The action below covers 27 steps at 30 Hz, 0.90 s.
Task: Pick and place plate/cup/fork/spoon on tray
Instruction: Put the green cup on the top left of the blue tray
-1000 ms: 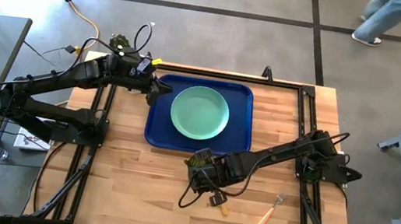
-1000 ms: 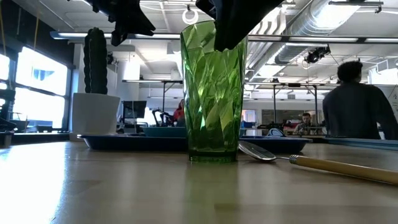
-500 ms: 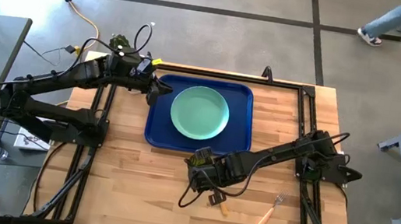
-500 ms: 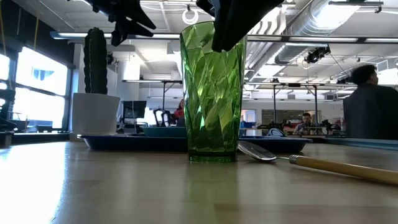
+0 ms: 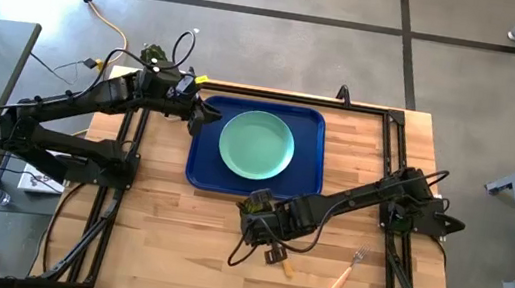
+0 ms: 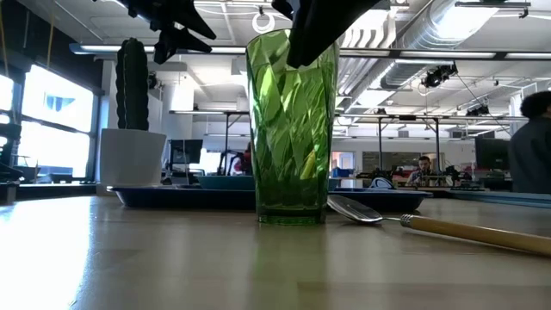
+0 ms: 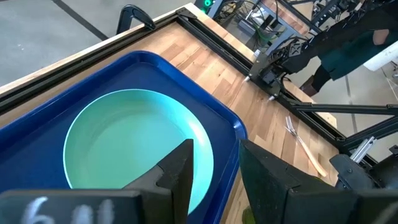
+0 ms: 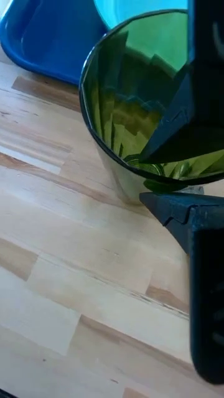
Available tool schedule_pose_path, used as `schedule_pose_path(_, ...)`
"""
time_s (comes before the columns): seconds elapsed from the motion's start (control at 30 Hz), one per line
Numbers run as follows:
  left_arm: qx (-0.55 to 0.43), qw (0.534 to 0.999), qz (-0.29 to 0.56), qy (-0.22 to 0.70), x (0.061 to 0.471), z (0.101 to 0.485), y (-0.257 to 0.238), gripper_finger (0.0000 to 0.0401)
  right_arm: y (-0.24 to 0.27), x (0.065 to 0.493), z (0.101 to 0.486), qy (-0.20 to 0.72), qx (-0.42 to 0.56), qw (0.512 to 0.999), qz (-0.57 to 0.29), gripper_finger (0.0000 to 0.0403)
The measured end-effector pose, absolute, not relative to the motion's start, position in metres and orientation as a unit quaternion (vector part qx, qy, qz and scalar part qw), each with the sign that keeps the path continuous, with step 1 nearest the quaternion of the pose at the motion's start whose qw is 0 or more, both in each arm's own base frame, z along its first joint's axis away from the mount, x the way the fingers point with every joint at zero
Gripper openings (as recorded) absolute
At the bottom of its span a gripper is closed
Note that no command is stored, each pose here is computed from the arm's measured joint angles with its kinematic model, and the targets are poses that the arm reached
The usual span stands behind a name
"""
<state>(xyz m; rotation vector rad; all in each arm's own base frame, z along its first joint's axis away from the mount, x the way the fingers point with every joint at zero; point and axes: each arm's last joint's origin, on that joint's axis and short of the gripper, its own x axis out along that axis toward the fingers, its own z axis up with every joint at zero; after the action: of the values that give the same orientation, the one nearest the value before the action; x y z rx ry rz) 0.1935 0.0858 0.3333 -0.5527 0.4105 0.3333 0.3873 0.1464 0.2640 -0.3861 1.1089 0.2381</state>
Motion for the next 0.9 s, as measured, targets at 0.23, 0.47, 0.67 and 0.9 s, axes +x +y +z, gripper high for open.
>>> schedule_pose_path(0.23, -0.262, 0.930, 0.161, 0.202, 0.1935, 0.3333, 0.0857, 0.0120, 0.1468, 0.3871, 0.2639, 0.525, -0.160, 0.830, 0.098, 0.0076)
schedule_pose_path(0.47, -0.262, 0.930, 0.161, 0.202, 0.1935, 0.3333, 0.0857, 0.0120, 0.1468, 0.3874, 0.2643, 0.527, -0.125, 0.838, 0.076, 0.0076)
schedule_pose_path(0.67, -0.262, 0.930, 0.161, 0.202, 0.1935, 0.3333, 0.0858, 0.0122, 0.1471, 0.3890, 0.2650, 0.519, -0.118, 0.844, 0.066, 0.0076)
schedule_pose_path(0.9, -0.262, 0.930, 0.161, 0.202, 0.1935, 0.3333, 0.0858, 0.0122, 0.1471, 0.3891, 0.2651, 0.519, -0.108, 0.846, 0.060, 0.0088)
